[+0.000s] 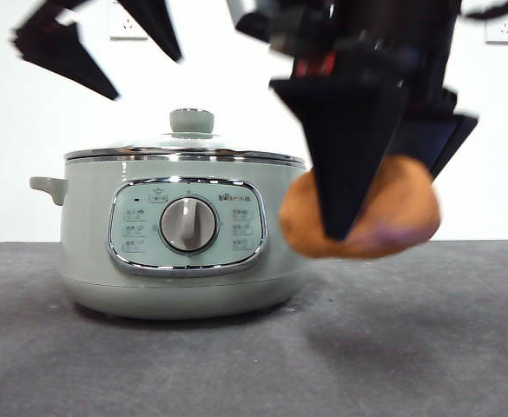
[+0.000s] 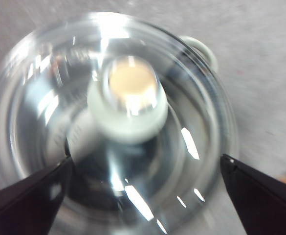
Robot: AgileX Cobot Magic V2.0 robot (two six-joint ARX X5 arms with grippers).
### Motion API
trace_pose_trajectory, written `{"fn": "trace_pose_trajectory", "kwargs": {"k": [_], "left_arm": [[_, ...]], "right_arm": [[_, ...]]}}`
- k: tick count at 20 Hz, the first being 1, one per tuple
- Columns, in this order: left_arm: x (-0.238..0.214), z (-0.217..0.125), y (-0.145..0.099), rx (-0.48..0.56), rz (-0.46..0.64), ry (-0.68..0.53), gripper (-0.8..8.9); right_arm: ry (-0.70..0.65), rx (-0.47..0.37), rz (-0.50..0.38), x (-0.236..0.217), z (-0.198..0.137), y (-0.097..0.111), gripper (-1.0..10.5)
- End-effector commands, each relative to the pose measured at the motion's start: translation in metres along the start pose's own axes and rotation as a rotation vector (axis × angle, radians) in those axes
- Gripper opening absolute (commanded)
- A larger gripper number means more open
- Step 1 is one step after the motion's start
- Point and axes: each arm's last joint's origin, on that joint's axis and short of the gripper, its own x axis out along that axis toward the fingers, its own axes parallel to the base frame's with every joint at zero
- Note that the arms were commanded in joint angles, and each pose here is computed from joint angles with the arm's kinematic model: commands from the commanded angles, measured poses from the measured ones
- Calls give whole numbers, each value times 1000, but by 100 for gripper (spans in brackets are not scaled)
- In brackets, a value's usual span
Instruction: Pick up the potato,open the lid,put the potato in the pot,close the lid
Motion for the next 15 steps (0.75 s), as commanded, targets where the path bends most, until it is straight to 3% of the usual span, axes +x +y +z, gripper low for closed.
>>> {"fn": "trace_pose_trajectory", "kwargs": {"k": [1,4,8,9,12,14,15], "left_arm": [[23,16,-6,64,53,7,624],[41,28,-12,100,116,-2,624],[55,31,-17,118,118,-28,623],[59,30,-17,118,117,-18,598],[66,28,-16,115,117,10,401],[67,28,-16,111,121,6,371],[67,28,-16,112,121,6,289]], "right_arm": [[24,7,-4,-15,-2,-1,-2],[10,9,-3,-29,-8,-2,-3],[-48,15,3,-47,-18,-4,-3],[-64,20,5,-51,-20,-5,-3],[-104,34,10,-62,-27,-6,-3],[-123,42,12,-67,-30,-6,-3],[-129,42,13,-69,-31,-7,-3]]}}
